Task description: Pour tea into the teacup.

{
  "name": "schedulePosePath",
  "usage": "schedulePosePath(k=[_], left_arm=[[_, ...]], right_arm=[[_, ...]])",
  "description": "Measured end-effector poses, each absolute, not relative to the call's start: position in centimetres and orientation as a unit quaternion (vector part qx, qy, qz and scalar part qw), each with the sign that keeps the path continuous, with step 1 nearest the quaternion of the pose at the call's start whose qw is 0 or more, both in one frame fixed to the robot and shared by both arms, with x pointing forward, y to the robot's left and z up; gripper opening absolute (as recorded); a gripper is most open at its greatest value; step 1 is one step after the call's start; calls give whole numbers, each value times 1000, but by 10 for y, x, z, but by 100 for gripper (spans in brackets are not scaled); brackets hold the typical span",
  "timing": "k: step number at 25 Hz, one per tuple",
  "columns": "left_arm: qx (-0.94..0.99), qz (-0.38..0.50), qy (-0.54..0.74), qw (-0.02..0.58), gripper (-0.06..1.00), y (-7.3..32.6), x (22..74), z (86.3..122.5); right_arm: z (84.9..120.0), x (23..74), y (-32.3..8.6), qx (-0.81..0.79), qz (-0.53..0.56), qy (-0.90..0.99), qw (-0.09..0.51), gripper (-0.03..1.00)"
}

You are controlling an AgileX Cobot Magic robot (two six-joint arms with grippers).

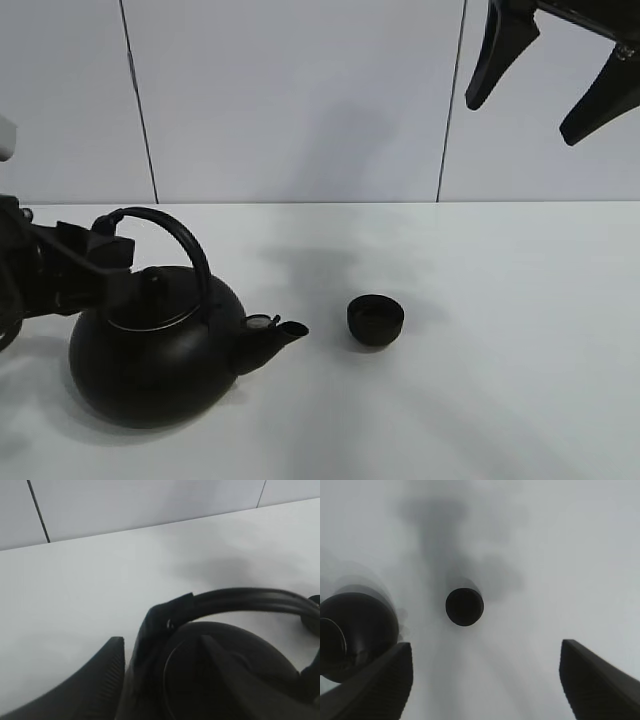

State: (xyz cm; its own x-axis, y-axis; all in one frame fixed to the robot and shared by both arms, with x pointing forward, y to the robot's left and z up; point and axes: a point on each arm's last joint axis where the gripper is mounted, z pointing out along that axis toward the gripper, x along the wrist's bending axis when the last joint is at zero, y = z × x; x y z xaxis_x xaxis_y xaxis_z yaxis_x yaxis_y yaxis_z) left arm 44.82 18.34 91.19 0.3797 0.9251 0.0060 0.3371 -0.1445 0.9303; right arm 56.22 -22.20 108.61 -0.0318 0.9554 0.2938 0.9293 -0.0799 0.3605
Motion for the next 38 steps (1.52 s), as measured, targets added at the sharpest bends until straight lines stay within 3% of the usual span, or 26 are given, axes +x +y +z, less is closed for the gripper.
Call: schedulePosePath(k=[7, 17, 30, 38], left_arm=[[690, 305, 471, 457, 33, 196, 430, 909], [665, 311, 473, 486, 33, 206, 415, 932], [694, 300, 441, 484, 33, 174, 454, 975], [731, 248, 438, 461, 33, 149, 477, 1013]], right_arm=[[1086, 562, -222, 695, 238, 678, 27, 56], [1086, 562, -222, 695, 238, 678, 28, 56], [1086, 562, -222, 695, 238, 678, 28, 56], [1086, 562, -222, 695, 239, 677, 28, 56]])
